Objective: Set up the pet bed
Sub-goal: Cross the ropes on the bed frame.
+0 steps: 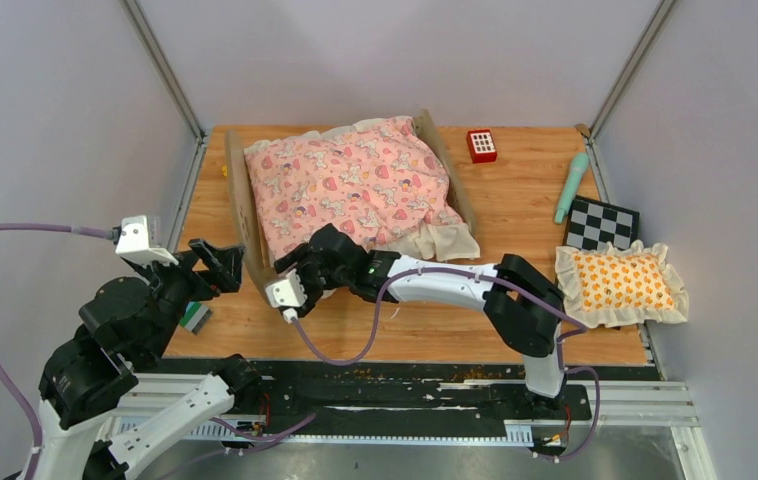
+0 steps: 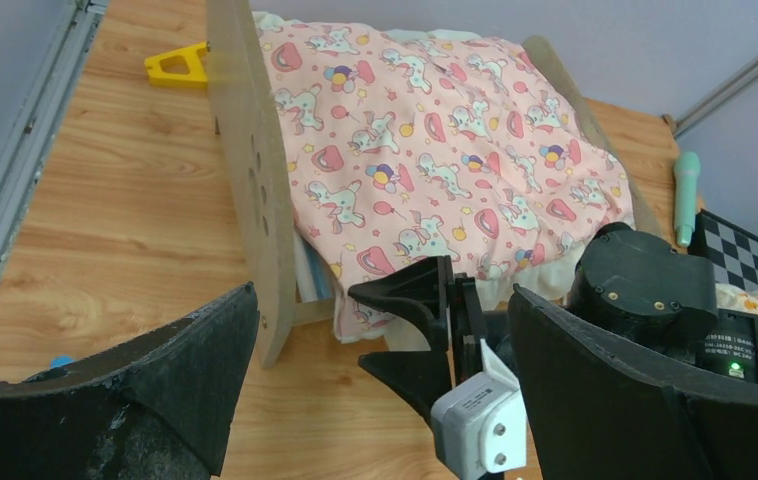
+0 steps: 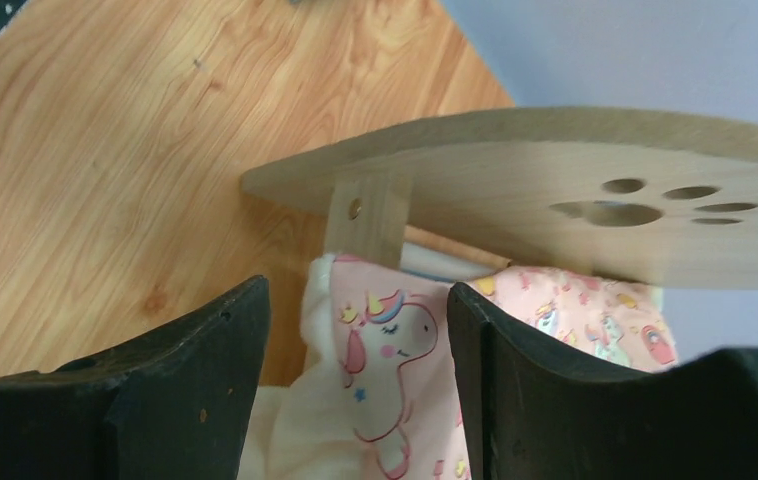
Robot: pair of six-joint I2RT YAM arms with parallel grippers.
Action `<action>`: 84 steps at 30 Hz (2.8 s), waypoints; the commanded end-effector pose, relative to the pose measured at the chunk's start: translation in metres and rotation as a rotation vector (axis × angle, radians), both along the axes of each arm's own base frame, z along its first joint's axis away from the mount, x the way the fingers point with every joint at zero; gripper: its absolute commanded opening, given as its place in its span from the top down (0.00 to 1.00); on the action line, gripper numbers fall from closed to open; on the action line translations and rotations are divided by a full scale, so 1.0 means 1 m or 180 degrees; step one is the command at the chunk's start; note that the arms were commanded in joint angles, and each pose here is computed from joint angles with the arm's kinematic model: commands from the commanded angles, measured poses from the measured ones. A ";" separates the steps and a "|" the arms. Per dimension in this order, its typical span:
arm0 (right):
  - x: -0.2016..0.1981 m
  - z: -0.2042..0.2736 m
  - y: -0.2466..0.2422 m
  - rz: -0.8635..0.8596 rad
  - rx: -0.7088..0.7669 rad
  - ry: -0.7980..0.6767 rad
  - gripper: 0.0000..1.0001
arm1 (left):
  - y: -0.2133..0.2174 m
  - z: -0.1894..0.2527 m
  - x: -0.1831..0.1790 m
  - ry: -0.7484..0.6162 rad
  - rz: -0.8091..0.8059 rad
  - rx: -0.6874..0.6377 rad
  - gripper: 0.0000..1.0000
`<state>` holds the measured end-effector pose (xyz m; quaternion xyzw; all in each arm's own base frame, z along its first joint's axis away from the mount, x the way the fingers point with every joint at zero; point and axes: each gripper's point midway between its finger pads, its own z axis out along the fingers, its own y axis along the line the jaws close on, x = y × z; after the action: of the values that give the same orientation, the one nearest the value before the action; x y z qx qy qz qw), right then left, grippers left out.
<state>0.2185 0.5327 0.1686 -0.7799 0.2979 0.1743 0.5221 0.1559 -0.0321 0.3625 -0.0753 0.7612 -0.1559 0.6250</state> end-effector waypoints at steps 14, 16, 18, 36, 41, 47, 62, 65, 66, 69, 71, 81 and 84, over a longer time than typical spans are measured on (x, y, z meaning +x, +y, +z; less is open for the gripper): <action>0.045 0.061 -0.003 -0.0673 0.0780 0.0771 1.00 | 0.003 0.002 -0.001 -0.0107 0.0006 -0.0021 0.00; 0.049 0.076 -0.013 -0.0693 0.1013 0.1127 1.00 | 0.007 0.004 -0.002 -0.0138 0.0044 0.0010 0.00; 0.065 0.091 -0.028 -0.0789 0.1255 0.1457 1.00 | 0.010 0.003 -0.001 -0.0158 0.0074 0.0076 0.00; 0.153 0.091 -0.116 -0.1196 0.2056 0.3083 1.00 | -0.063 -0.040 0.060 0.0063 -0.0443 0.0816 0.16; 0.173 0.090 -0.132 -0.1419 0.2168 0.3187 1.00 | -0.098 -0.062 0.090 0.0189 -0.0668 0.1072 0.22; 0.190 0.087 -0.145 -0.1606 0.2189 0.3260 1.00 | -0.129 -0.082 0.128 0.0328 -0.0906 0.1169 0.19; 0.195 0.088 -0.154 -0.1523 0.2228 0.3487 1.00 | -0.138 -0.133 0.202 0.0563 -0.1021 0.1230 0.26; 0.194 0.089 -0.154 -0.1504 0.2221 0.3492 1.00 | -0.141 -0.140 0.210 0.0600 -0.1028 0.1217 0.32; 0.193 0.089 -0.153 -0.1494 0.2214 0.3497 1.00 | -0.141 -0.143 0.212 0.0614 -0.1016 0.1213 0.33; 0.192 0.091 -0.153 -0.1468 0.2206 0.3509 1.00 | -0.140 -0.152 0.217 0.0676 -0.0995 0.1195 0.36; 0.191 0.090 -0.153 -0.1464 0.2206 0.3511 1.00 | -0.136 -0.157 0.220 0.0698 -0.0902 0.1201 0.36; 0.187 0.088 -0.153 -0.1439 0.2173 0.3552 1.00 | -0.122 -0.166 0.229 0.0716 -0.0718 0.1224 0.50; 0.188 0.090 -0.153 -0.1435 0.2185 0.3523 1.00 | -0.128 -0.164 0.223 0.0698 -0.0847 0.1140 0.77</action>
<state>0.4045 0.3804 0.2409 -0.2785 0.6274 0.5119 0.5164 0.3751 -0.1574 0.1893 0.1246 0.8552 -0.0719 0.4979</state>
